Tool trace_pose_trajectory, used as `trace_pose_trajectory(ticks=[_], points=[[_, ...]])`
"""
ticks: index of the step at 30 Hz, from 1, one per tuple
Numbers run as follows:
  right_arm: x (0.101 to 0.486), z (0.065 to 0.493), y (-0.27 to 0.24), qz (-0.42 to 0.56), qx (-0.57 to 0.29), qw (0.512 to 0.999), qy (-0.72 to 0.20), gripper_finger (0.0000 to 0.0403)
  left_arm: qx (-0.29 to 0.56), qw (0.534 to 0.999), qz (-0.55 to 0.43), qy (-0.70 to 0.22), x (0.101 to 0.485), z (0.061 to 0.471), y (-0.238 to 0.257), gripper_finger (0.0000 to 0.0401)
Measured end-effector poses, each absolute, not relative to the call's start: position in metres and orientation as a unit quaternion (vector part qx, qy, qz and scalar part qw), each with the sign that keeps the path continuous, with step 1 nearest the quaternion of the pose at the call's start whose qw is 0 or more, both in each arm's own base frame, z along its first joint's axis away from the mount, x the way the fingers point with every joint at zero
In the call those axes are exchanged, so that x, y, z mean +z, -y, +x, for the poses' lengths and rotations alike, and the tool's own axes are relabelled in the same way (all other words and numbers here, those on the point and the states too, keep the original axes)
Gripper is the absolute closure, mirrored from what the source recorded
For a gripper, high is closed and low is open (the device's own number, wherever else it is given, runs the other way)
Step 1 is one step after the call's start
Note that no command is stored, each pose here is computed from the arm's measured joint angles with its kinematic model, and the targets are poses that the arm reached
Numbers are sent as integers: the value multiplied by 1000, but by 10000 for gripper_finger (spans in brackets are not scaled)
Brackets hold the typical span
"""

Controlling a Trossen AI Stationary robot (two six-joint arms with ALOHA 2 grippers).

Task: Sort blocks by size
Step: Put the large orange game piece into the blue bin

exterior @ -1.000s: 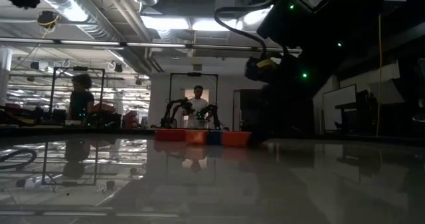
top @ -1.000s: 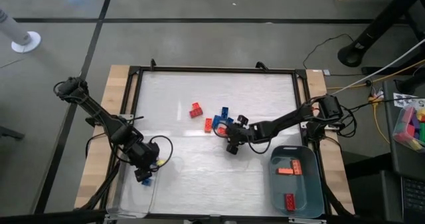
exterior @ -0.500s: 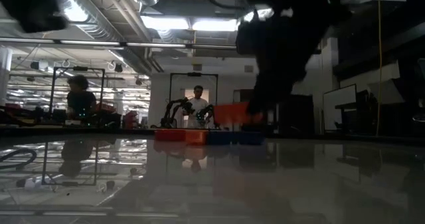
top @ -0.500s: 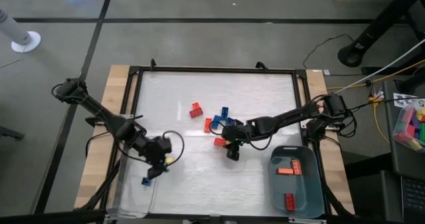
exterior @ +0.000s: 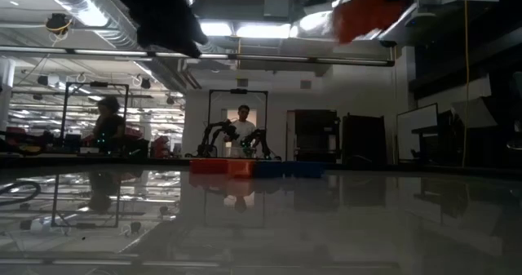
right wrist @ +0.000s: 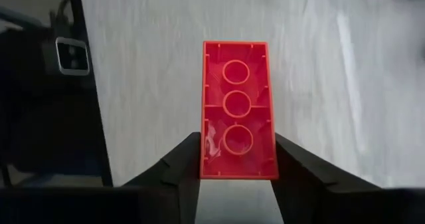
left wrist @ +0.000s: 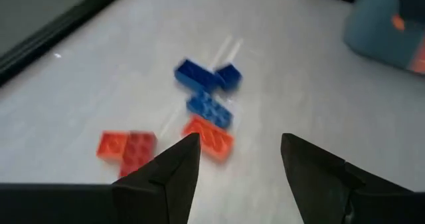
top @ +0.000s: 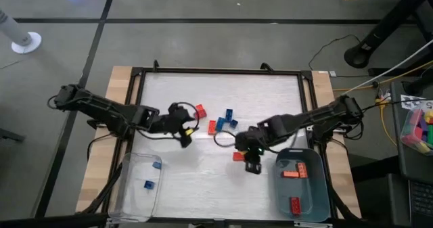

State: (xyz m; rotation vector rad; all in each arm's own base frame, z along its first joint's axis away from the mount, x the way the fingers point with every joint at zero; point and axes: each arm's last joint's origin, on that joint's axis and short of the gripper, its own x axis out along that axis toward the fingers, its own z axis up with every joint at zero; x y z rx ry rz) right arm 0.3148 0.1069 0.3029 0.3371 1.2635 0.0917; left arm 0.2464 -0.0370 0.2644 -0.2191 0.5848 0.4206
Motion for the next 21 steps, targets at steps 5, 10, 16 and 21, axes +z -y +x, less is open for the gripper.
trace_pose_trajectory(ticks=[5,10,16,21], points=[[320,287,-136,128,-14,767,-628,259,226,931,-92,-271,257,265,20,203],[318,244,-161,89,-128,710,-687,249,236,930,-81,-271,243,284,8,203],[309,200,-204,94,-156,702,-689,253,234,925,-75,-290,221,301,-2,203],[294,165,-227,74,-181,698,-689,248,244,917,-47,-313,204,310,-15,203]])
